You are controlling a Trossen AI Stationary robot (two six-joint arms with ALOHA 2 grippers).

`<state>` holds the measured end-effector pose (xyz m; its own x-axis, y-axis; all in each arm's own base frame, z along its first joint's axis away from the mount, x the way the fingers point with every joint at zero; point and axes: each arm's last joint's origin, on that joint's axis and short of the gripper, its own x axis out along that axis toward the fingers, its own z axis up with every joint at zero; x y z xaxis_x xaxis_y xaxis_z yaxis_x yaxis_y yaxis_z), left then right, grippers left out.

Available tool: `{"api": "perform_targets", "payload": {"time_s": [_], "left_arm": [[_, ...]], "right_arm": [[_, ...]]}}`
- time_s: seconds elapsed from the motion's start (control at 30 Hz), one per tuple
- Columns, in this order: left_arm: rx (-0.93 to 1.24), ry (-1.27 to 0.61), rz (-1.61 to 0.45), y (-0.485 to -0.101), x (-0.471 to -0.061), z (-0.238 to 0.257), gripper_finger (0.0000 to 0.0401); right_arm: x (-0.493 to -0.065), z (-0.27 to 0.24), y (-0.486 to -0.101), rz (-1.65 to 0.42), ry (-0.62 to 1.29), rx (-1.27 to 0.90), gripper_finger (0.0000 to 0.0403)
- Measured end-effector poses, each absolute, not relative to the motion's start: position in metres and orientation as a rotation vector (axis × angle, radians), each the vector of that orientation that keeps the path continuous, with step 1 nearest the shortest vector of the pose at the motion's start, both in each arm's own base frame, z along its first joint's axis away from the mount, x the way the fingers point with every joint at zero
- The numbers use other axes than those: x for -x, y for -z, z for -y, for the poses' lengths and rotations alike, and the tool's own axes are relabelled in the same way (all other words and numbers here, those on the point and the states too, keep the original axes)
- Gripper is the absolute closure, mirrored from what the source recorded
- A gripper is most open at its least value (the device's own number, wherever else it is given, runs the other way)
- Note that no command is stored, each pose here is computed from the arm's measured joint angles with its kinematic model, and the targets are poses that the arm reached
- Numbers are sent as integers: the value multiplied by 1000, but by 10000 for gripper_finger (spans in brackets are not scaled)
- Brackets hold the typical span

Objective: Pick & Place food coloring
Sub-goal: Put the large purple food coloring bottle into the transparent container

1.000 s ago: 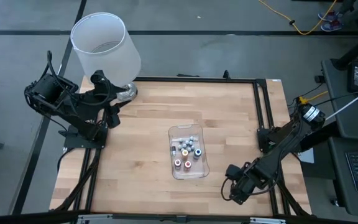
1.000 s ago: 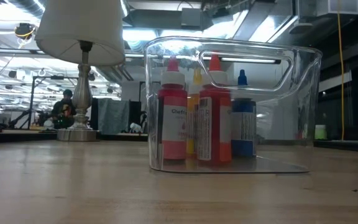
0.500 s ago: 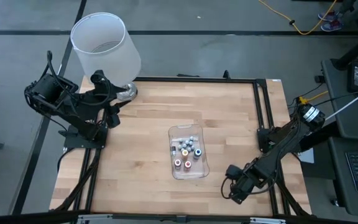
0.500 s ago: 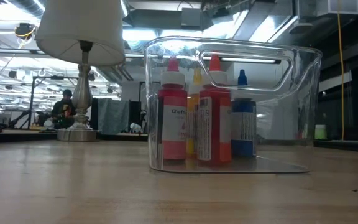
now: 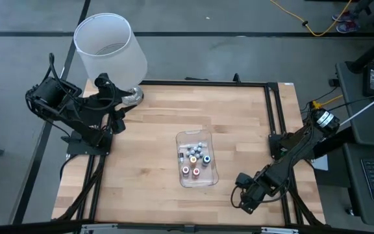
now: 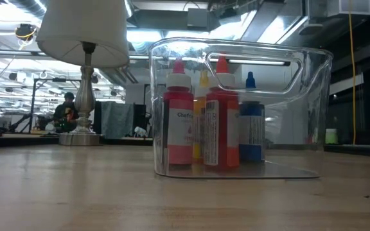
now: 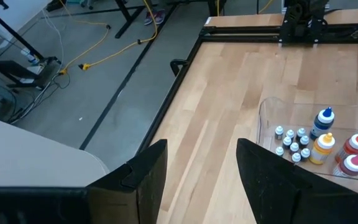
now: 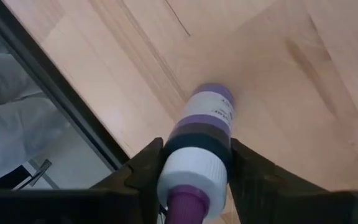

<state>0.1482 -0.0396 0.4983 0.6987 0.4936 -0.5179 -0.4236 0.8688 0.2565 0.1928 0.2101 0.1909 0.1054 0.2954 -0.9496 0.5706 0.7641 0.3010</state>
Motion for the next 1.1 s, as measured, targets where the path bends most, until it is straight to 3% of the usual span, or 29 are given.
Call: {"api": "perform_targets", "payload": {"time_s": [0.13,0.43,0.63,0.9,1.1], "left_arm": [[-120,-513,-611,-498,-148,40,214],[-112,-515,-609,-498,-148,40,214],[-113,-518,-608,-498,-148,40,214],[-90,-525,-601,-498,-148,40,214],[-79,-526,-600,-498,-148,40,214]], "right_arm": [[-194,-211,-199,-1487,214,-729,252],[-194,-206,-282,-1454,195,-575,250],[-197,-190,-306,-1485,192,-469,245],[-236,-154,-319,-1440,47,-416,250],[-278,-130,-342,-1355,-62,-247,250]]}}
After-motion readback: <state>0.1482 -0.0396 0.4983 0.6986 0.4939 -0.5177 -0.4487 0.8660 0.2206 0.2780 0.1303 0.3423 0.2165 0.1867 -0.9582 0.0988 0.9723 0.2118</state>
